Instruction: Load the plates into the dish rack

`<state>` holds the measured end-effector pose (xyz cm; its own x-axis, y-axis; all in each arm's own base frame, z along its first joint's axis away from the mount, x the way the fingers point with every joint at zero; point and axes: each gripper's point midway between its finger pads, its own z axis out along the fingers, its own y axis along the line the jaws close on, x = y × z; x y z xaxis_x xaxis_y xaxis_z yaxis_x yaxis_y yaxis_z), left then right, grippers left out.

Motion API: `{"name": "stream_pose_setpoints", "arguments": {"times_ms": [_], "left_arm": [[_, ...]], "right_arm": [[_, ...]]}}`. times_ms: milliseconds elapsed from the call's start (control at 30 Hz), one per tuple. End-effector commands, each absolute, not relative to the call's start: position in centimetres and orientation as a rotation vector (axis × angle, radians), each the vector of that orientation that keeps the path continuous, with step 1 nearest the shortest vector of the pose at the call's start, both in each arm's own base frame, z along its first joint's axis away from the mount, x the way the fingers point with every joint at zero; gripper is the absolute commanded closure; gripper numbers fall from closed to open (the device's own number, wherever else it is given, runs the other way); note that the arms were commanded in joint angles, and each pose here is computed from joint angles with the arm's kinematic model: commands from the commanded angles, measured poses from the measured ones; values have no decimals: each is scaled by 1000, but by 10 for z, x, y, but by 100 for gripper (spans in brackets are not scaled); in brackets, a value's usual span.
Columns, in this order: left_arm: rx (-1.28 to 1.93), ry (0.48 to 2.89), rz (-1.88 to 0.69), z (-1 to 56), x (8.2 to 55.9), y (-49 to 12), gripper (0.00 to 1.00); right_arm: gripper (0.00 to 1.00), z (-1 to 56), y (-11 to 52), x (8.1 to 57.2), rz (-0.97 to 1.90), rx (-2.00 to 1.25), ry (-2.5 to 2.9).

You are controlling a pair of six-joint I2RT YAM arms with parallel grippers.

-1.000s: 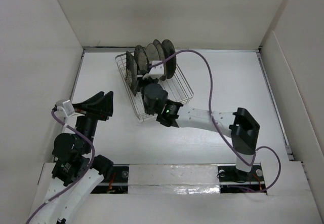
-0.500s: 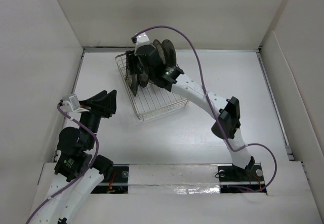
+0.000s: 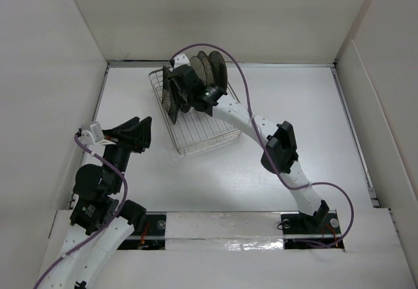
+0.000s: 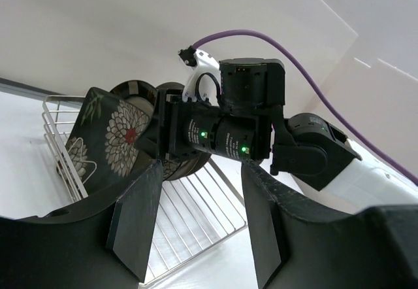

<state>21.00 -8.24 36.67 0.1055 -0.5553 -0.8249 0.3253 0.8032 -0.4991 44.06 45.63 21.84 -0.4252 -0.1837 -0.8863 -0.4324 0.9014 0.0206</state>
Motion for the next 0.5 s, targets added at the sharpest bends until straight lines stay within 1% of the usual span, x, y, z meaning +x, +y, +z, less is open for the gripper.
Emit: {"name": "stream_pose_setpoints", "arguments": {"times_ms": [0,67,200,333,400,433,467], "left_arm": [[-197,1246,-690,386,202,-82,53],[-197,1245,-694,385,202,-82,53],[-196,1249,-693,384,202,-82,53],[-195,1243,-696,385,201,-83,53],[-192,1251,-696,384,202,-83,53],[-191,1250,-698,384,202,-84,53],[-193,1245,-699,384,201,-83,53]], "right_arm": [[53,239,455,462,307,-342,1945],[56,235,457,466,309,-320,1934],[56,227,460,478,285,-274,1914],[57,234,466,484,301,-270,1873],[66,237,466,486,297,-257,1859],[78,234,466,487,293,-257,1859],[83,237,466,488,302,-245,1845]]}}
